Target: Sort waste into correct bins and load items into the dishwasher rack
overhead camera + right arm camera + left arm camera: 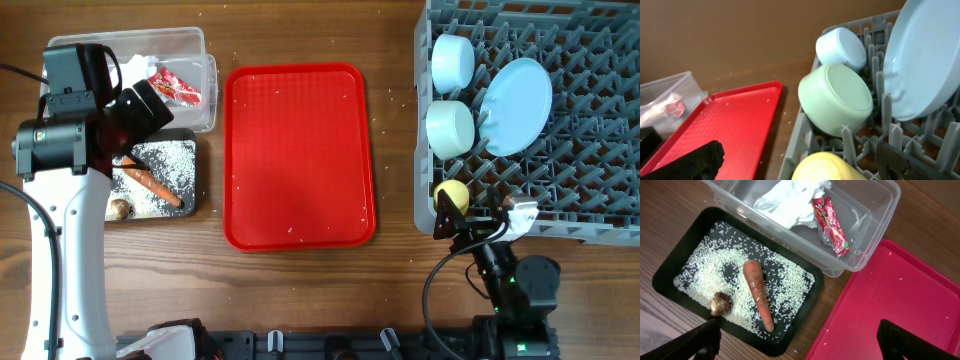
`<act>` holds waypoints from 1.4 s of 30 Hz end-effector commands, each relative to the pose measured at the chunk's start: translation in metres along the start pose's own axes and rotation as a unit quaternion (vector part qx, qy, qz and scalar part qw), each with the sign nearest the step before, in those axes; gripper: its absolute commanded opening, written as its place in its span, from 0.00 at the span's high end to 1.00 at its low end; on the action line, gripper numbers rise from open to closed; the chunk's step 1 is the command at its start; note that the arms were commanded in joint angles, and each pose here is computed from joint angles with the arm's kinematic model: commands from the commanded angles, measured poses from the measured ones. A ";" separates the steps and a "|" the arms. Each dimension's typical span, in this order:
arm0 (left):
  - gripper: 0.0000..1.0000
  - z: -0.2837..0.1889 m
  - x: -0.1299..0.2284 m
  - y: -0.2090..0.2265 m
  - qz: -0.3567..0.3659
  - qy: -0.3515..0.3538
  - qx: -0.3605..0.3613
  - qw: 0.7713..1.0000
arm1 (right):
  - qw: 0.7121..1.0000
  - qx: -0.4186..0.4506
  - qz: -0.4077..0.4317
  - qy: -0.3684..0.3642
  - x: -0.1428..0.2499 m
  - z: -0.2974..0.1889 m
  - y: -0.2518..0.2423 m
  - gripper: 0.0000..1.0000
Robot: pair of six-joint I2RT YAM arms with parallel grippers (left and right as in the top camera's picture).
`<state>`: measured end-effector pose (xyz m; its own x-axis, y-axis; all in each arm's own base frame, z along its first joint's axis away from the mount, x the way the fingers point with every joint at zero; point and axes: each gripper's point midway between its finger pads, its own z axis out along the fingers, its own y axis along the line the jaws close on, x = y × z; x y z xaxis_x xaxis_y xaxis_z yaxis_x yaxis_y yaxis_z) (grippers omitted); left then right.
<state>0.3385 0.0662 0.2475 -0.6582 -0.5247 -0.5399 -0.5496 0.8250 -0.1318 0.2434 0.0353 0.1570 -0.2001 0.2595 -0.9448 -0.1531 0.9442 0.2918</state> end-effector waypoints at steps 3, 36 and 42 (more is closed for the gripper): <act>0.00 -0.004 -0.002 -0.001 -0.005 -0.005 0.005 1.000 | 0.997 -0.006 -0.017 -0.076 -0.020 -0.003 0.002 0.00; 0.00 -0.032 0.013 0.008 -0.007 -0.022 0.021 1.000 | 0.996 -0.008 -0.018 -0.083 -0.021 -0.003 0.003 0.00; 0.00 -0.025 0.057 -0.003 -0.011 -0.102 0.153 0.983 | 0.996 -0.008 -0.018 -0.083 -0.021 -0.003 0.003 0.00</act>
<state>0.3018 0.0494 0.2702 -0.5164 -0.5140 -0.6850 -0.4554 0.8422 -0.2887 0.2440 0.0340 0.1781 -0.0447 0.2600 -0.9646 -0.1851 0.9467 0.2638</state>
